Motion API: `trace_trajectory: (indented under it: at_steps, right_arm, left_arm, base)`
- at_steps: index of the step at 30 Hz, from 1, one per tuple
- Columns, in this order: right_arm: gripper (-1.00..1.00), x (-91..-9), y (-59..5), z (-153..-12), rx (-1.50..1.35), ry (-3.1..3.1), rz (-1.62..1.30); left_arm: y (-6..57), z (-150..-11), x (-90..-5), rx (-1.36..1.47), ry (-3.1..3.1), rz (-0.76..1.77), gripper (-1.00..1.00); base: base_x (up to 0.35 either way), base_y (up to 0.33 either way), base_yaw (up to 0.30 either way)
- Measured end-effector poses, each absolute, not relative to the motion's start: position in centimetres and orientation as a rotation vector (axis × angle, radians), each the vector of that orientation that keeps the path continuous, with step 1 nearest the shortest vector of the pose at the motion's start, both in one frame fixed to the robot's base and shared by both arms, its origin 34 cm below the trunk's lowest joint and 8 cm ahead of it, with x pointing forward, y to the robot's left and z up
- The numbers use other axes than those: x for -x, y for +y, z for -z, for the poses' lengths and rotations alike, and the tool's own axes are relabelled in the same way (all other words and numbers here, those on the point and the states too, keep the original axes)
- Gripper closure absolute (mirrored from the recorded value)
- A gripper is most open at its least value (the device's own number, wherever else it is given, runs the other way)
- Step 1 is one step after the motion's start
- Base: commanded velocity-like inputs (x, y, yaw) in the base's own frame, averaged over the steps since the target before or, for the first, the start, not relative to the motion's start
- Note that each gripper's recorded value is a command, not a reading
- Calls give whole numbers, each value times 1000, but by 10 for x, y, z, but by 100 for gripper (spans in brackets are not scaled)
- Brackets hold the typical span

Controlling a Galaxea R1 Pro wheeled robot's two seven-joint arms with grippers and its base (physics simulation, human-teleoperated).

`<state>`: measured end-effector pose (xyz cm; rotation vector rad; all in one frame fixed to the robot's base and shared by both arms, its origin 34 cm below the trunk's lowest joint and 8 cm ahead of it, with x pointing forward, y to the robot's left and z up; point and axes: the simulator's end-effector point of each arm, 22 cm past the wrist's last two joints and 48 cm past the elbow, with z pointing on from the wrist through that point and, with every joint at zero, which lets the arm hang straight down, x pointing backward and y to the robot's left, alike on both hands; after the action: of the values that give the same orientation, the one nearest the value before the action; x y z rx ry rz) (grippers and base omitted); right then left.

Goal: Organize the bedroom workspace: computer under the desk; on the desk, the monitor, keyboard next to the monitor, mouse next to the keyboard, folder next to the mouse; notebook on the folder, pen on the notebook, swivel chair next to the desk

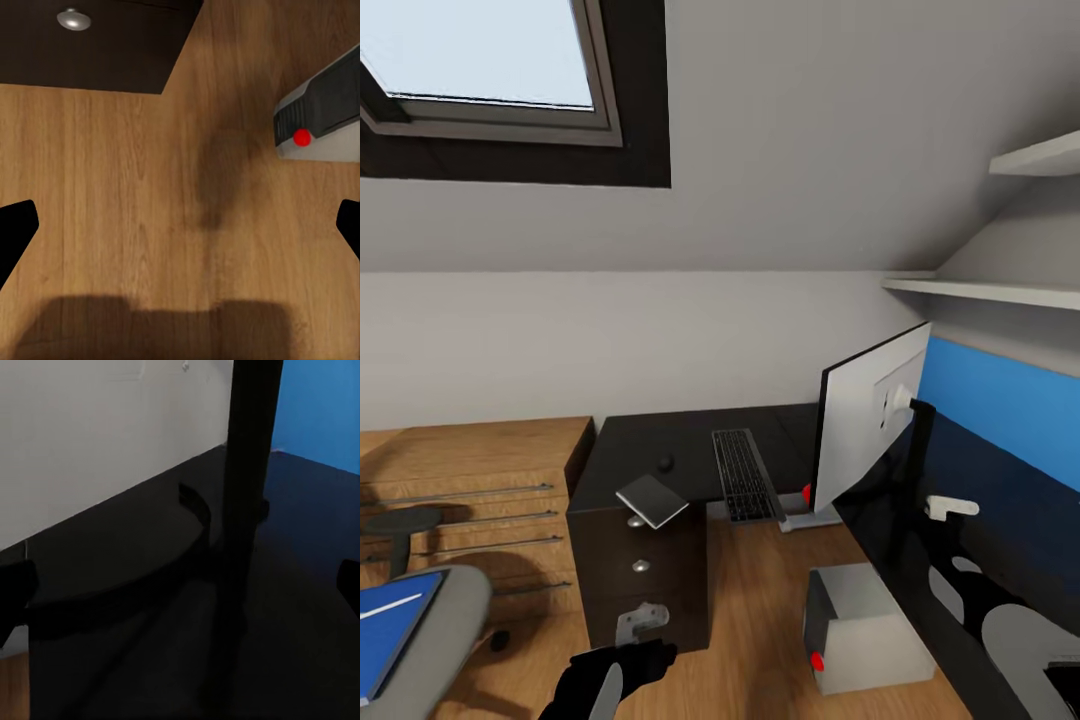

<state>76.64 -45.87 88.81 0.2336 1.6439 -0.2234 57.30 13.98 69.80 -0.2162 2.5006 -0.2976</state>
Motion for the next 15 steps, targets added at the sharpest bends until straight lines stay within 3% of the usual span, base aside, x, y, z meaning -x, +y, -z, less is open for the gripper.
trace_trajectory:
  at_steps: [15]
  right_arm:
    - [-100,-761,-463,-865,-234,1613,234]
  left_arm:
    - [137,-670,-570,212,2505,304,-100]
  base:
    - [0,0,0]
